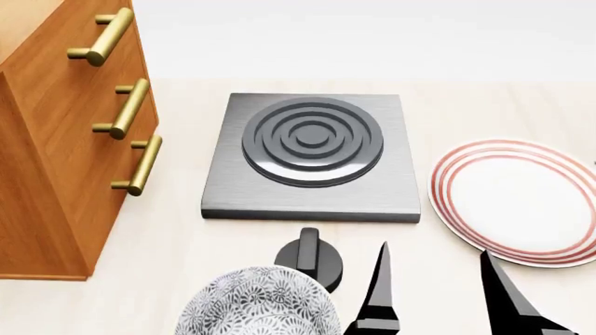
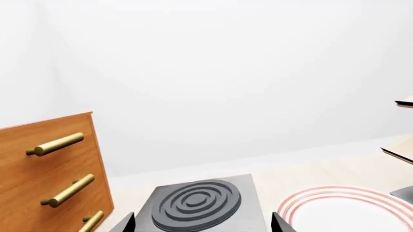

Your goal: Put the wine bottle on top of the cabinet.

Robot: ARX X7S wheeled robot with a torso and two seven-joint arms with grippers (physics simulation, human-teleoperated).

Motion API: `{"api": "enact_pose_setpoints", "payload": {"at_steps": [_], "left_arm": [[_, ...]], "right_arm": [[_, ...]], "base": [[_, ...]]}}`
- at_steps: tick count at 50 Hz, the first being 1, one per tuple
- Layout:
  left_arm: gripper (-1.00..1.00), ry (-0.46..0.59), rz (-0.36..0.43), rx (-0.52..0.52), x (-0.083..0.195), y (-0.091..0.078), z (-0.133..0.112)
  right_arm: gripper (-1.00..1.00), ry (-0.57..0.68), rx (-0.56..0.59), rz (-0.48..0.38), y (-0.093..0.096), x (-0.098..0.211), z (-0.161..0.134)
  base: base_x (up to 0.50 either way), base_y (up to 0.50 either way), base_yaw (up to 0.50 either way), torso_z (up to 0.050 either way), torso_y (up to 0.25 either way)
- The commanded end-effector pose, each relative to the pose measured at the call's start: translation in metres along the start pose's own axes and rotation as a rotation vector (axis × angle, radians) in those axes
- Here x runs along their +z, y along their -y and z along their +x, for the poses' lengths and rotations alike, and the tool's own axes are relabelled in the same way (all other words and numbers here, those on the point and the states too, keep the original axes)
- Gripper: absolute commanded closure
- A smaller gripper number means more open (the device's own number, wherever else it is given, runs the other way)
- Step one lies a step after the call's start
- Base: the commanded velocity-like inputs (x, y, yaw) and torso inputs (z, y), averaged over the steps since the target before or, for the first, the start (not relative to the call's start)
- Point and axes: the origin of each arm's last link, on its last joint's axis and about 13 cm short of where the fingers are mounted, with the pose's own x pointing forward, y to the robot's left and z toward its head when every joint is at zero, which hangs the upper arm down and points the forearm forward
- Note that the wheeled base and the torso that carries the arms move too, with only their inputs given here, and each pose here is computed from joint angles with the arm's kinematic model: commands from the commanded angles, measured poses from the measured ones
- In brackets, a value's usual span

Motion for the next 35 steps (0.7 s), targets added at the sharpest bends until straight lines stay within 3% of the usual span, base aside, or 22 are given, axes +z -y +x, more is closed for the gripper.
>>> {"api": "enact_pose_setpoints", "payload": {"at_steps": [1,35], "left_arm": [[-1.00,-0.094,0.032,0.027,-0.0221,-0.0015,0.0055],[-1.00,-0.093,0.058,0.029,-0.0257,-0.0014,0.0052]], "right_arm": [[-1.00,0.000,0.001,0.000,0.0000,0.0002,0.0003],[-1.00,-0.004,0.007,-0.001,-0.0012,-0.0012,0.0005]], "base": [[0.00,0.00,0.00,0.000,0.000],[0.00,0.00,0.00,0.000,0.000]]}}
